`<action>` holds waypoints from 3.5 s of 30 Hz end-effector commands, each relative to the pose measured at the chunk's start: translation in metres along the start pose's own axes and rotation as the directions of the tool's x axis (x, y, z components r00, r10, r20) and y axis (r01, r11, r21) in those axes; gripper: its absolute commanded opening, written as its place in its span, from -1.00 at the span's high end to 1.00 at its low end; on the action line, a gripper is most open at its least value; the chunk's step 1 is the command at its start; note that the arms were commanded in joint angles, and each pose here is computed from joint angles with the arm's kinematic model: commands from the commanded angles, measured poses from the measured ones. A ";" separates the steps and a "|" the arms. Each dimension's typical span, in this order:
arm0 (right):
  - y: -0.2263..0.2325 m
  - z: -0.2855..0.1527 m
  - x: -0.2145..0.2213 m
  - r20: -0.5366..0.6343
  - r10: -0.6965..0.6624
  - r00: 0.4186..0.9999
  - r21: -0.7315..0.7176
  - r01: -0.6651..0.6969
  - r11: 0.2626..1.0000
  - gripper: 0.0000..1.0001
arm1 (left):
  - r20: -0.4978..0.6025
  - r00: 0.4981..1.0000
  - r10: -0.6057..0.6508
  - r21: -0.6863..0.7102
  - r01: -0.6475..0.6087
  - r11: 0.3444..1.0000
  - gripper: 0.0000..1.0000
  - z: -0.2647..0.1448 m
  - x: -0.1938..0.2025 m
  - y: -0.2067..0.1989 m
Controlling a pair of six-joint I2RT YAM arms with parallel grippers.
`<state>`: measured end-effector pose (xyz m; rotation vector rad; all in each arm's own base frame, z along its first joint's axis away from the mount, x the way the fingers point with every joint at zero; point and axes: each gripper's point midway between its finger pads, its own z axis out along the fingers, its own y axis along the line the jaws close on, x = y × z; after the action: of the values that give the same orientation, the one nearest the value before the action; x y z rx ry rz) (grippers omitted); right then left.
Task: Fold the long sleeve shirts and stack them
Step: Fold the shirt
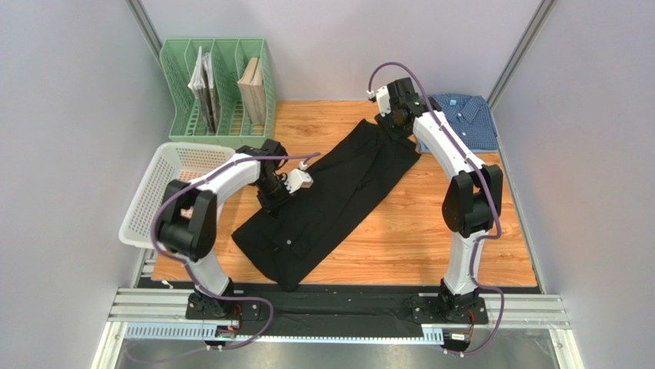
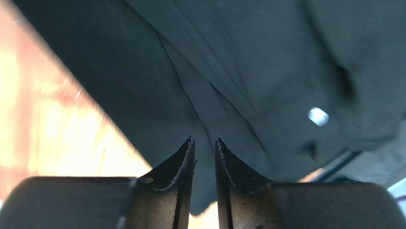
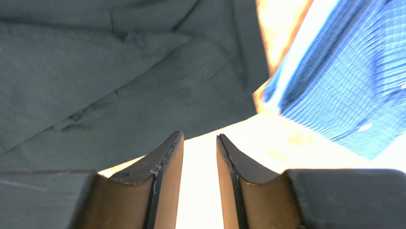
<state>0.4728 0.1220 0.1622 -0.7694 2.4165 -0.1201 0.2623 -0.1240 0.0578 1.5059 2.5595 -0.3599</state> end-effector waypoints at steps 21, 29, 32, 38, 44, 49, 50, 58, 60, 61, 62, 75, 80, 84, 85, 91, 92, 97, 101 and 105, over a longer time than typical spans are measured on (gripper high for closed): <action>0.016 0.113 0.066 -0.280 0.078 0.957 -0.038 -0.092 0.995 0.54 | -0.055 0.999 -0.003 0.262 0.017 0.965 0.70 0.011 -0.033 -0.120; 0.027 0.169 0.032 -0.216 -0.116 0.970 0.023 0.124 0.992 0.54 | 0.305 0.905 -0.296 0.276 0.213 0.937 0.53 -0.062 -0.055 -0.078; 0.034 0.192 -0.008 -0.131 -0.210 0.969 0.086 0.222 0.971 0.54 | 0.369 0.869 -0.330 0.281 0.234 0.931 0.50 -0.071 -0.057 -0.069; 0.010 0.164 -0.106 0.143 -0.235 0.961 0.308 0.182 0.934 0.55 | 0.501 0.831 -0.240 0.181 0.170 0.969 0.21 -0.070 -0.066 -0.058; 0.010 0.060 -0.098 0.275 -0.034 0.961 0.057 0.020 0.998 0.39 | 0.486 0.874 0.013 -0.033 0.004 0.999 0.17 -0.065 -0.064 -0.047; 0.052 0.014 -0.050 0.195 0.043 0.980 -0.151 -0.013 0.988 0.40 | 0.381 0.914 0.138 -0.059 -0.125 0.990 0.21 -0.033 -0.069 -0.051; 0.065 0.015 -0.041 0.168 0.082 0.982 -0.212 -0.045 0.976 0.41 | 0.367 0.918 0.152 -0.079 -0.132 0.988 0.22 -0.030 -0.071 -0.048; 0.137 0.047 0.037 -0.126 0.165 0.978 -0.460 -0.205 0.864 0.46 | 0.290 0.955 0.062 0.036 -0.075 0.997 0.38 0.014 -0.080 -0.052; 0.144 0.059 0.045 -0.165 0.165 0.972 -0.469 -0.225 0.854 0.47 | 0.249 0.968 0.042 0.071 -0.061 0.996 0.43 0.029 -0.078 -0.055; 0.145 0.063 0.047 -0.175 0.166 0.970 -0.469 -0.231 0.853 0.47 | 0.231 0.972 0.040 0.087 -0.061 0.994 0.44 0.032 -0.078 -0.057; 0.148 0.071 0.052 -0.195 0.166 0.967 -0.476 -0.241 0.846 0.46 | 0.211 0.977 0.042 0.100 -0.064 0.993 0.45 0.037 -0.076 -0.059; 0.108 0.129 0.034 -0.238 0.233 0.943 -0.388 -0.312 0.867 0.45 | 0.115 0.991 -0.070 0.210 0.045 0.977 0.60 0.076 -0.099 -0.059; 0.093 0.041 -0.016 -0.076 0.261 0.962 -0.463 -0.266 0.846 0.23 | 0.292 0.956 -0.019 0.127 -0.019 0.992 0.35 0.010 -0.123 -0.048; 0.072 -0.060 -0.055 0.200 0.190 0.961 -0.458 -0.079 0.886 -0.19 | 0.529 0.824 0.205 -0.077 -0.194 0.978 -0.11 -0.102 -0.133 -0.064; 0.066 -0.085 -0.063 0.276 0.170 0.946 -0.433 -0.036 0.901 -0.25 | 0.550 0.794 0.260 -0.131 -0.225 0.966 -0.37 -0.116 -0.130 -0.068; 0.068 -0.190 -0.059 0.658 -0.055 0.751 -0.253 0.290 0.923 -0.75 | 0.690 0.589 0.421 -0.263 -0.338 0.904 -0.98 -0.174 -0.114 -0.113; 0.076 -0.201 -0.046 0.688 -0.102 0.719 -0.232 0.351 0.907 -0.81 | 0.671 0.568 0.476 -0.283 -0.396 0.873 -0.98 -0.173 -0.106 -0.120; 0.123 -0.178 0.050 0.649 -0.409 0.642 -0.226 0.676 0.701 -0.94 | 0.586 0.570 0.576 -0.195 -0.591 0.783 -0.98 -0.100 -0.060 -0.146; 0.154 -0.143 0.136 0.675 -0.537 0.507 -0.160 0.810 0.564 -1.00 | 0.524 0.427 0.737 -0.369 -0.666 0.648 -0.98 -0.059 -0.046 -0.148; 0.197 -0.109 0.208 0.724 -0.574 0.381 -0.136 0.896 0.424 -1.00 | 0.412 0.408 0.815 -0.408 -0.717 0.565 -0.98 -0.015 -0.028 -0.149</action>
<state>0.2043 0.1486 0.1101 -1.6600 1.6728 0.4495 0.1252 -0.1916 0.0855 1.9096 1.4845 -0.5625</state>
